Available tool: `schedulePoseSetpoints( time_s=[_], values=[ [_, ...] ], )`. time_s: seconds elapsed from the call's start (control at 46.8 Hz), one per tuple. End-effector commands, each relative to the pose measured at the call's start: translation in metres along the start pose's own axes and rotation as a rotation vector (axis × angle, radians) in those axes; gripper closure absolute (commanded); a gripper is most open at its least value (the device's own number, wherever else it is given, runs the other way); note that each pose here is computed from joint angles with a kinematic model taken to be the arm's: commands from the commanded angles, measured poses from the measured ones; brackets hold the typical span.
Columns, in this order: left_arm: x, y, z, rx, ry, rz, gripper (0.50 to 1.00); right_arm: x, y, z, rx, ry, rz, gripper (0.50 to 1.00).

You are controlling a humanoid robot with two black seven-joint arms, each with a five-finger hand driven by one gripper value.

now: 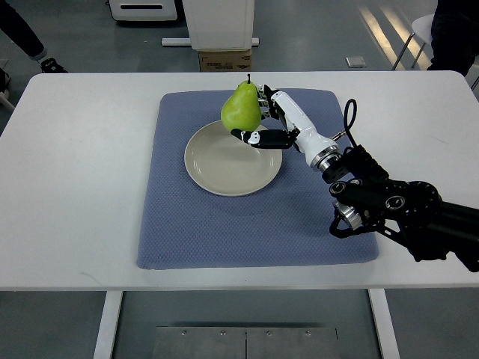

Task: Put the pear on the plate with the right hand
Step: 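Lower the pear onto the cream plate with the right hand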

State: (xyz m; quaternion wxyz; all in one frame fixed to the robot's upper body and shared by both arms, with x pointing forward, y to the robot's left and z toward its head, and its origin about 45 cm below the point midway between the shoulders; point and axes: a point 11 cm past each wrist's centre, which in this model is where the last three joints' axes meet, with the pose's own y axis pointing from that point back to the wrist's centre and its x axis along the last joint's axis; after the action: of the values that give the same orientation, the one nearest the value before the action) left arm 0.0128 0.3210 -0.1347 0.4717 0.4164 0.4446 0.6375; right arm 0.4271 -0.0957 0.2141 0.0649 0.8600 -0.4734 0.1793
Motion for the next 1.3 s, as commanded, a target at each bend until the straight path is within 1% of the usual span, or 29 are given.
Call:
schedulePoseSetpoints(
  time_s=[0.0, 0.214, 0.363, 0.641, 0.876, 0.961, 1.025, 1.068, 1.175, 1.217, 1.282],
  values=[
    [0.000, 0.000, 0.000, 0.000, 0.000, 0.000, 0.500, -0.008, 0.001, 0.005, -0.011, 0.011, -0.018, 1.000],
    [0.000, 0.000, 0.000, 0.000, 0.000, 0.000, 0.500, -0.033, 0.007, 0.020, -0.041, 0.012, -0.053, 1.000],
    [0.000, 0.000, 0.000, 0.000, 0.000, 0.000, 0.500, -0.042, 0.005, 0.027, -0.052, 0.022, -0.052, 1.000],
    [0.000, 0.000, 0.000, 0.000, 0.000, 0.000, 0.500, -0.032, 0.009, 0.042, -0.085, 0.078, -0.041, 1.000],
    [0.000, 0.000, 0.000, 0.000, 0.000, 0.000, 0.500, -0.029, 0.008, 0.041, -0.084, 0.089, -0.029, 1.000],
    [0.000, 0.000, 0.000, 0.000, -0.001, 0.000, 0.500, -0.029, 0.008, 0.041, -0.081, 0.094, -0.023, 0.915],
    [0.000, 0.000, 0.000, 0.000, 0.000, 0.000, 0.500, -0.029, 0.007, 0.040, -0.080, 0.094, -0.022, 0.837],
    [0.000, 0.000, 0.000, 0.000, -0.001, 0.000, 0.500, -0.029, 0.007, 0.040, -0.080, 0.094, -0.022, 0.810],
    [0.000, 0.000, 0.000, 0.000, 0.000, 0.000, 0.500, -0.029, 0.007, 0.040, -0.078, 0.095, -0.023, 0.710],
    [0.000, 0.000, 0.000, 0.000, 0.000, 0.000, 0.500, -0.029, 0.007, 0.040, -0.078, 0.095, -0.023, 0.687],
    [0.000, 0.000, 0.000, 0.000, 0.000, 0.000, 0.500, -0.030, 0.008, 0.040, -0.079, 0.093, -0.025, 0.666]
  ],
)
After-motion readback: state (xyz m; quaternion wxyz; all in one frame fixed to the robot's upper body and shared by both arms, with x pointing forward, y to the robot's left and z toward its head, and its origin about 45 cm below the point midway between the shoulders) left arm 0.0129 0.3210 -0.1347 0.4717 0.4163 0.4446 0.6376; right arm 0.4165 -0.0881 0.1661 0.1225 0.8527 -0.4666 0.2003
